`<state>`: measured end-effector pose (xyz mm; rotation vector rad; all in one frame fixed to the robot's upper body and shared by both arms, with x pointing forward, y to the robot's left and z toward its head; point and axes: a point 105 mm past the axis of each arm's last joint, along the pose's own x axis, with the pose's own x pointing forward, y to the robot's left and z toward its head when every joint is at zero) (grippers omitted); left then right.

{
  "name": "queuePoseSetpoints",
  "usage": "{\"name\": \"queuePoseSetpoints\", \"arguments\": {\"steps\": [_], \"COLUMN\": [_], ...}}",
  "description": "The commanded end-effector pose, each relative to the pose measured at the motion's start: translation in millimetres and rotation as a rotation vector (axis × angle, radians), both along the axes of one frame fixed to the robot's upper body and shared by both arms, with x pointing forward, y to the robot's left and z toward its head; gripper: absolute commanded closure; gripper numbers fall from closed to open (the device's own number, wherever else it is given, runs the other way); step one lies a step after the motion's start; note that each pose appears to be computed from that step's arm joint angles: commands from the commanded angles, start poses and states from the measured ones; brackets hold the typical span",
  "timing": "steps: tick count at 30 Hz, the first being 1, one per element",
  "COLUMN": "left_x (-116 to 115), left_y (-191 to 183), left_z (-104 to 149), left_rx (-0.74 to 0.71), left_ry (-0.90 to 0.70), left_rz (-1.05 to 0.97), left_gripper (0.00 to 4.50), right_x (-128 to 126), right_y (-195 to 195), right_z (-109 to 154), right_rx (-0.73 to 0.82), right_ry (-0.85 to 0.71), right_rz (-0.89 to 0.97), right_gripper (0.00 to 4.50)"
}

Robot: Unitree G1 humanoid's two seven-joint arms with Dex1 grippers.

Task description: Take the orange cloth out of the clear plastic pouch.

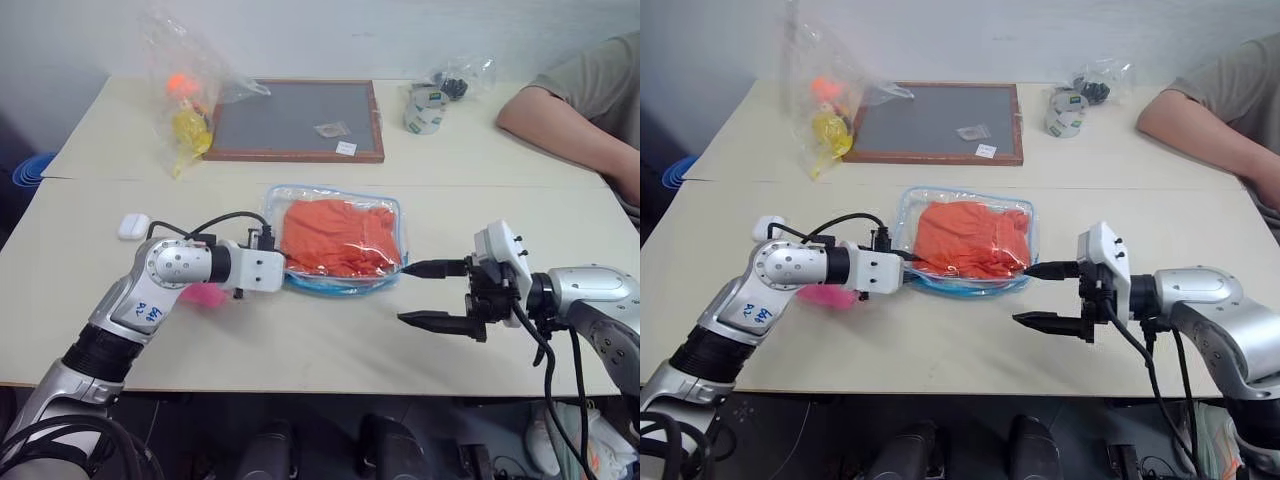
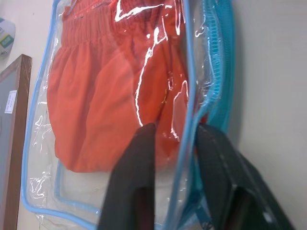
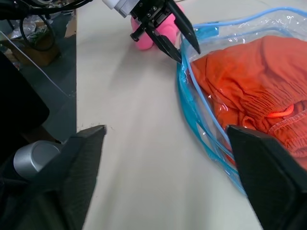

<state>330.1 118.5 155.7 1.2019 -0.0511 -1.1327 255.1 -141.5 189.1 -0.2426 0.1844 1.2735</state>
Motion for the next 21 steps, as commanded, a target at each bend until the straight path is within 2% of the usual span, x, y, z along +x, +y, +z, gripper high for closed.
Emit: {"name": "queuePoseSetpoints", "arguments": {"steps": [1, 2, 6, 11, 16, 21], "left_x": [-0.7, -1.0, 3.2, -3.9, -13.7, -15.9], "left_y": [-1.9, -4.6, -16.0, -16.7, -21.6, -27.5], "left_z": [6.2, 9.1, 36.8, 42.1, 41.1, 44.6], "left_rx": [-0.05, -0.098, -0.386, -0.493, -0.524, -0.548], "left_ry": [-0.01, 0.01, 0.049, 0.082, 0.084, 0.083], "left_rz": [0.004, 0.018, 0.115, 0.171, 0.186, 0.192], "left_gripper": [4.4, 4.5, 4.5, 4.5, 4.5, 4.5], "right_x": [-2.0, -2.1, 2.6, 14.8, 53.6, 68.1], "right_y": [3.9, 4.7, 12.4, 32.8, 50.5, 58.5], "right_z": [9.7, 9.3, 3.1, -8.8, -15.6, -29.2], "right_rx": [0.016, 0.016, -0.012, -0.07, -0.17, -0.277], "right_ry": [-0.053, -0.054, -0.09, -0.208, -0.464, -0.611], "right_rz": [0.01, 0.013, 0.001, -0.027, -0.166, -0.157], "right_gripper": [1.19, 1.41, 2.78, 4.47, 4.47, 4.47]}}
